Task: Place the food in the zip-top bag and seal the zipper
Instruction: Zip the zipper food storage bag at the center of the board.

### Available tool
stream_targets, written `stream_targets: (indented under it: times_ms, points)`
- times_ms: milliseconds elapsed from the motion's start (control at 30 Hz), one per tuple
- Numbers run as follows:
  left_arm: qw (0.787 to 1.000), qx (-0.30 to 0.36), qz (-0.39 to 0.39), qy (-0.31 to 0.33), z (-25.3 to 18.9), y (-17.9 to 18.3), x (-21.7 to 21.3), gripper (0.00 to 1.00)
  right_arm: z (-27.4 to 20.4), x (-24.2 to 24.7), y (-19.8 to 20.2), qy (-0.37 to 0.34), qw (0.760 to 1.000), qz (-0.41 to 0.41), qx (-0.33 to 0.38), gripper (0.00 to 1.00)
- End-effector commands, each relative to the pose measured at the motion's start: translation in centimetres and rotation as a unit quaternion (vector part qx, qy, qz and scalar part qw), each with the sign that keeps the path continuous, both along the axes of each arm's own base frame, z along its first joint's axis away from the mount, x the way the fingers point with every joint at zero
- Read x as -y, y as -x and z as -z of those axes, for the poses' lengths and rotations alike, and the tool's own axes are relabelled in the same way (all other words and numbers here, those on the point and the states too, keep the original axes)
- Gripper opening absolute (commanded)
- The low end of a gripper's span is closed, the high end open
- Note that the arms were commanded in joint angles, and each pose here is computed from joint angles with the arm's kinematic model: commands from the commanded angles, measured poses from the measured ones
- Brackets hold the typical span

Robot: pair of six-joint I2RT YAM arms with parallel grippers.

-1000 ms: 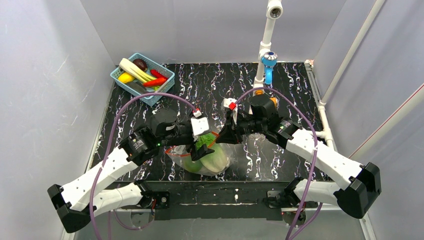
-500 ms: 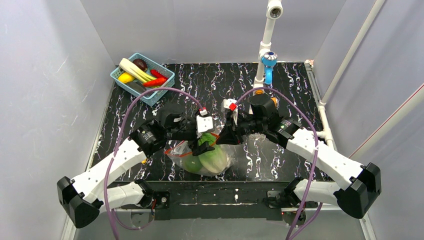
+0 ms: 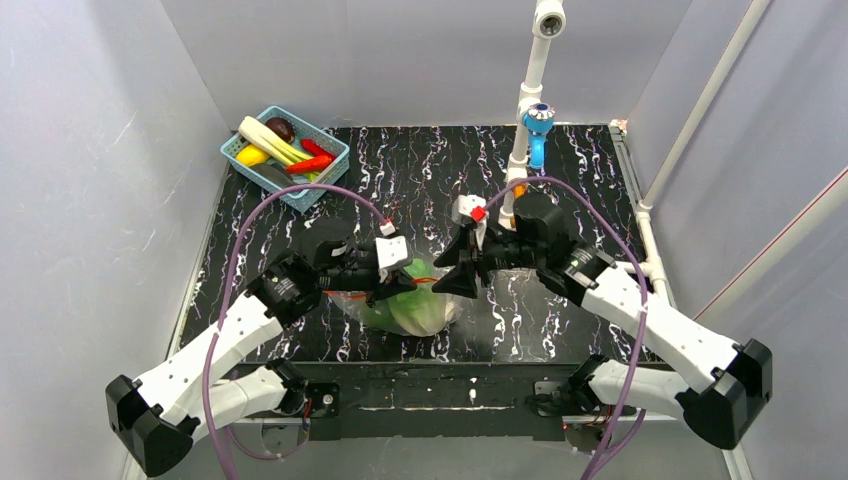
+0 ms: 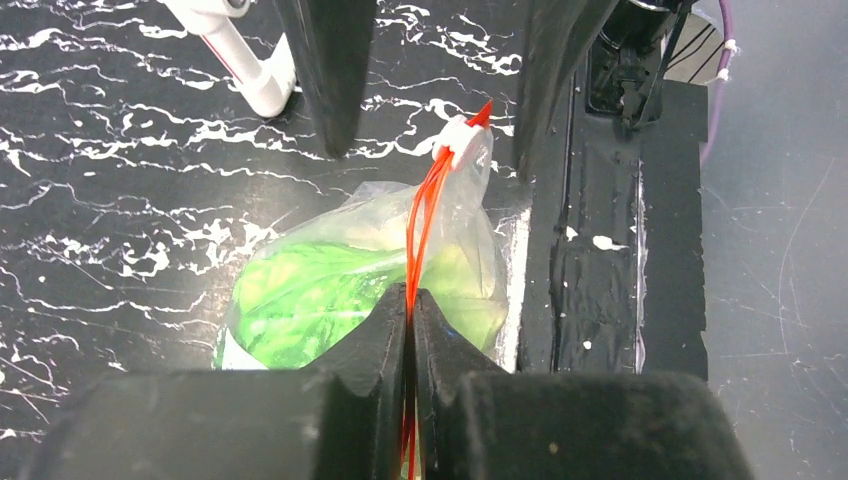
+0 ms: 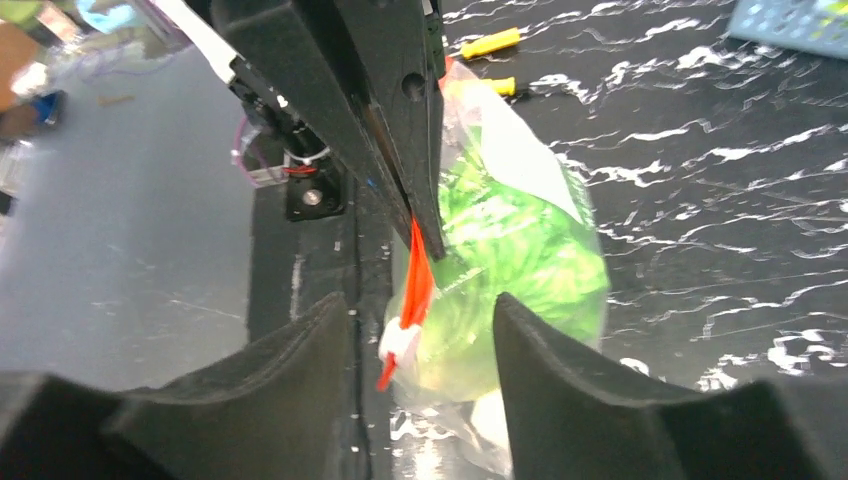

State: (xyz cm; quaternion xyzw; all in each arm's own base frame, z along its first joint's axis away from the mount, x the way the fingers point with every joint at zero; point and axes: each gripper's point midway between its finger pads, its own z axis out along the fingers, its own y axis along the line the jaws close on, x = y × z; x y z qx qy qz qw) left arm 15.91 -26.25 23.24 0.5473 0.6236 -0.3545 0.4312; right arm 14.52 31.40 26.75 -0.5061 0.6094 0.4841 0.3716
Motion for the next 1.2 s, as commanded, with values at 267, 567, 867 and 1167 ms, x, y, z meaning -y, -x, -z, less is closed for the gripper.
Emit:
stream_targets:
  times_ms: [267,567,867,1167]
  points:
    - [0.995,-0.002,-0.052,0.090,-2.1,0.4,-0.5,0.00,-1.7,0.3,0.4,-0.121,0.991,0.043,0.025,0.73]
    - [0.988,-0.012,-0.075,0.135,-3.4,0.5,-0.7,0.00,-1.2,-1.0,0.9,-0.131,0.991,0.003,-0.016,0.56]
    - [0.988,-0.017,-0.064,0.142,-3.8,1.3,-0.8,0.00,-1.8,-1.7,0.7,-0.135,0.991,-0.011,-0.021,0.37]
    - [0.989,-0.076,-0.065,0.106,-3.1,2.0,-0.9,0.27,-2.5,-2.1,1.3,-0.130,0.990,-0.040,-0.040,0.01]
